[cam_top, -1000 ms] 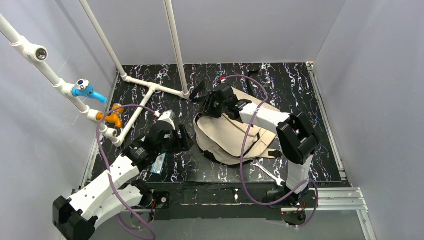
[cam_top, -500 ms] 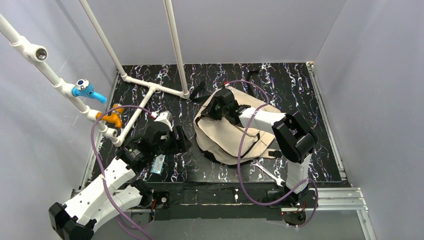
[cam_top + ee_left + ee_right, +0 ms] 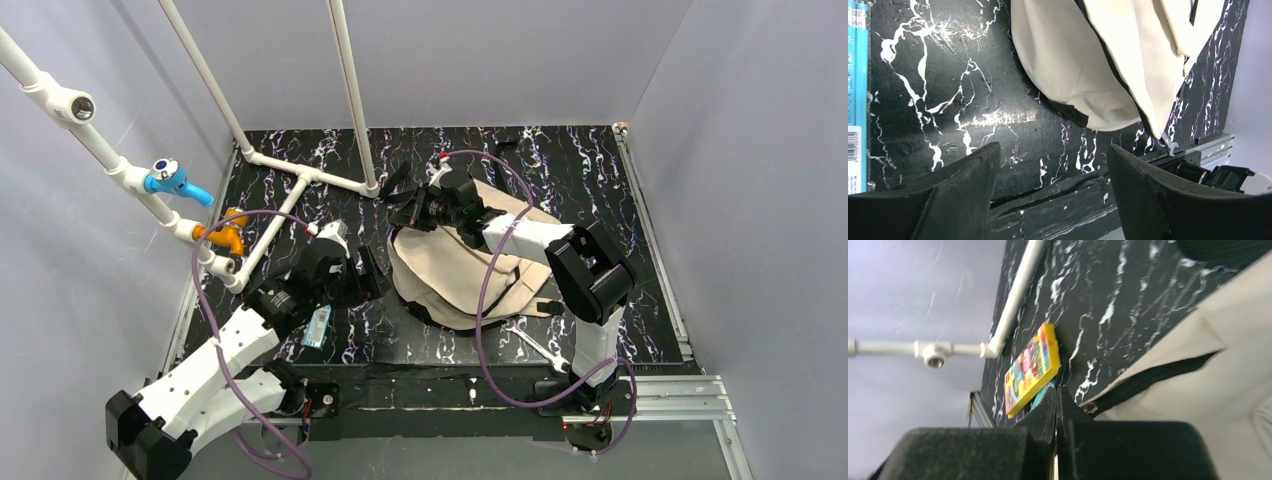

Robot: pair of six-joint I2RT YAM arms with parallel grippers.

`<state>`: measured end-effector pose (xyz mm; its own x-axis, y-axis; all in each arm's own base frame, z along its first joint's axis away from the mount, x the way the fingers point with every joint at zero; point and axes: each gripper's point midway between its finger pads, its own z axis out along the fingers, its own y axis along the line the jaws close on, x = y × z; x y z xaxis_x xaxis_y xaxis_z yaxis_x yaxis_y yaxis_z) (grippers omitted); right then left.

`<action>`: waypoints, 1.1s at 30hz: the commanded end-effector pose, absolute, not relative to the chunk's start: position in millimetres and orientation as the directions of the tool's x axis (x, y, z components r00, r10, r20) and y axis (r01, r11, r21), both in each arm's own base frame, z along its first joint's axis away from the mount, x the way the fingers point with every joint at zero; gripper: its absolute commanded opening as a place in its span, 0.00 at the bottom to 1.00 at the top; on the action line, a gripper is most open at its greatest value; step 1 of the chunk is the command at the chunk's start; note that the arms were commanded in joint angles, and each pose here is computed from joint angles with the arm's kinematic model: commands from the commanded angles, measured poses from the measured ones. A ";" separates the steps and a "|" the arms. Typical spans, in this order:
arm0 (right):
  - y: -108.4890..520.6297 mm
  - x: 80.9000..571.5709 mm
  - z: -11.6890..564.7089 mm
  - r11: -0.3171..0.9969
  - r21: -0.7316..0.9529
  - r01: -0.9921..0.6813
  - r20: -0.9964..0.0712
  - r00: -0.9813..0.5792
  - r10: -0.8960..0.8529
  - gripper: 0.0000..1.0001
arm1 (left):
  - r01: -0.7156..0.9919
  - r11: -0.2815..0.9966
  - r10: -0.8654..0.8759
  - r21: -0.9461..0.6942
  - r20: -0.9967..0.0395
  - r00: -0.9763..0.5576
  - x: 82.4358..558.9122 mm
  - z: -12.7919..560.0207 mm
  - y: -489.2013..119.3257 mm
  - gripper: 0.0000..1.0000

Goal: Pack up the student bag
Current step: Zip the student bag at the center of the board.

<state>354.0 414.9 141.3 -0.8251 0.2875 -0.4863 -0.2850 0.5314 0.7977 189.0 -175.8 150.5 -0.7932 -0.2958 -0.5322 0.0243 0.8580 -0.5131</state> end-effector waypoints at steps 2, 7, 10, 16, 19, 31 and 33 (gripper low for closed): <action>431.7 316.9 197.4 0.302 0.755 -0.582 -0.630 -0.772 0.088 0.01 | -0.006 0.810 -0.371 -0.586 -0.504 -0.780 208.2 170.2 -193.0 0.77; 413.7 307.7 202.3 0.276 0.691 -0.668 -0.699 -0.715 0.020 0.01 | 0.028 0.774 -0.405 -0.632 -0.529 -0.746 223.8 205.4 -204.6 0.75; 398.3 310.5 210.7 0.264 0.702 -0.661 -0.695 -0.717 0.054 0.01 | 0.064 0.765 -0.410 -0.641 -0.561 -0.719 229.1 228.9 -206.5 0.75; 377.1 308.1 218.9 0.257 0.718 -0.647 -0.684 -0.724 0.090 0.01 | 0.030 0.774 -0.429 -0.633 -0.559 -0.710 252.1 253.4 -213.3 0.77; 370.7 306.7 224.5 0.260 0.714 -0.650 -0.691 -0.715 0.107 0.01 | -0.060 0.767 -0.476 -0.639 -0.503 -0.722 275.3 250.8 -218.7 0.77; 360.6 302.9 231.7 0.285 0.691 -0.664 -0.714 -0.688 0.128 0.01 | -0.321 0.764 -0.576 -0.560 -0.369 -0.729 350.7 210.7 -221.0 0.62; 360.8 302.1 230.7 0.283 0.683 -0.674 -0.722 -0.683 0.116 0.01 | -0.314 0.779 -0.551 -0.543 -0.354 -0.756 354.8 201.5 -226.0 0.63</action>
<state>304.0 362.5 198.9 -0.7581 0.0955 -0.6451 -0.5872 0.3303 0.7390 354.4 -222.1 210.1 -0.7206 -0.5848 -0.3725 -0.3068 0.7507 -0.5851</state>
